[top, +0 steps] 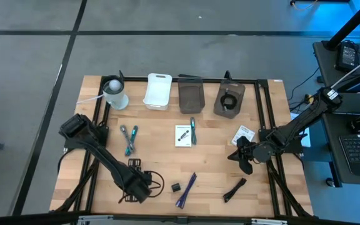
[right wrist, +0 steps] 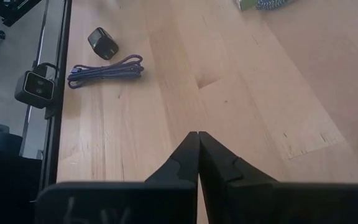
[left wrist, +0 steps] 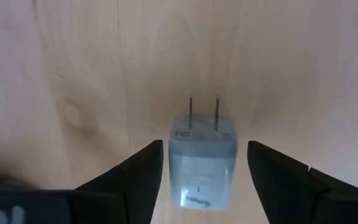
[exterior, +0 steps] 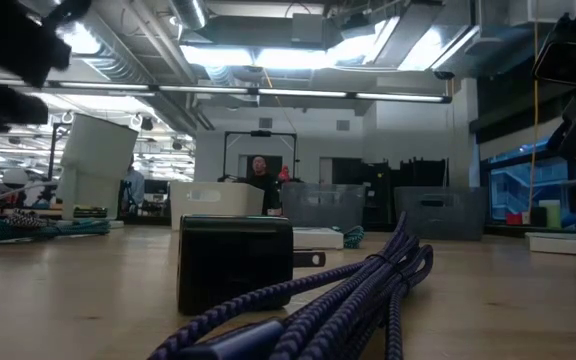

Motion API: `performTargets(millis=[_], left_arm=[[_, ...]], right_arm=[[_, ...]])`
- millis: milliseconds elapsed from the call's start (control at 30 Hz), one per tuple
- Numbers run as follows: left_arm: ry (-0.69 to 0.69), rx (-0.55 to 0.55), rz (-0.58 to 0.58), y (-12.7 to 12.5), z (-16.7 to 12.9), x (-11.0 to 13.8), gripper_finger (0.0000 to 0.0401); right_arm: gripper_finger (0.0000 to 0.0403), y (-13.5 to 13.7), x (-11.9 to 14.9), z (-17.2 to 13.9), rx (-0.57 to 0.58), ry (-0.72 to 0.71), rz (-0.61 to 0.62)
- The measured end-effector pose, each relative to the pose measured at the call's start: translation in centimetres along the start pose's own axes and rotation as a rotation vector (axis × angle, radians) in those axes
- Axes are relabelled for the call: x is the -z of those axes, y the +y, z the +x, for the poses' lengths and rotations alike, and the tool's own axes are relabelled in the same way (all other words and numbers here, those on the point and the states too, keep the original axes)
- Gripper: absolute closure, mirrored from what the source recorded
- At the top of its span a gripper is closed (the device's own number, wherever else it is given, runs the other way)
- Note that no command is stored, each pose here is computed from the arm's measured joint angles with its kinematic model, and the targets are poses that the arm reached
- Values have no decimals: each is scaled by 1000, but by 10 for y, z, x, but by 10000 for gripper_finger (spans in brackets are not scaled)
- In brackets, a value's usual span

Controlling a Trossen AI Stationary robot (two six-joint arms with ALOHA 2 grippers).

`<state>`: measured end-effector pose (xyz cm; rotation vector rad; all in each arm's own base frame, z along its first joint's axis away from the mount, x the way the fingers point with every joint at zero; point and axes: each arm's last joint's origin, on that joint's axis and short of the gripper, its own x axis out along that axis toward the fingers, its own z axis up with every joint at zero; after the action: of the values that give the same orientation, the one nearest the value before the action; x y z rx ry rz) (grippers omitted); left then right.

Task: Pick and place items into bin
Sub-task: Put the white charger adapter into the white bin

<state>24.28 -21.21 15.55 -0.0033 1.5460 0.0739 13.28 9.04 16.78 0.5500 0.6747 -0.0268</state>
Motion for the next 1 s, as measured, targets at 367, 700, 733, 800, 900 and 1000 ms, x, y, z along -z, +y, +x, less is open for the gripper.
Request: performTargets(millis=[367,700,733,800,900,1000], left_arm=[[49,-4,-32,-2,13,-3,215],[97,52,-47,-1,10,-5,258],[94,59,-50,-1,8,-7,258],[85,64,-61,0,4,-11,258],[77,58,-81,3,-4,-19,258],[62,60,-102,6,-17,-29,258]], right_arm=[[395,0,0,0,1,0,0],[395,0,0,0,1,0,-1],[395,0,0,0,0,0,-1],[395,0,0,0,1,0,-2],[395,0,0,0,0,0,-23],[395,0,0,0,1,0,-28]])
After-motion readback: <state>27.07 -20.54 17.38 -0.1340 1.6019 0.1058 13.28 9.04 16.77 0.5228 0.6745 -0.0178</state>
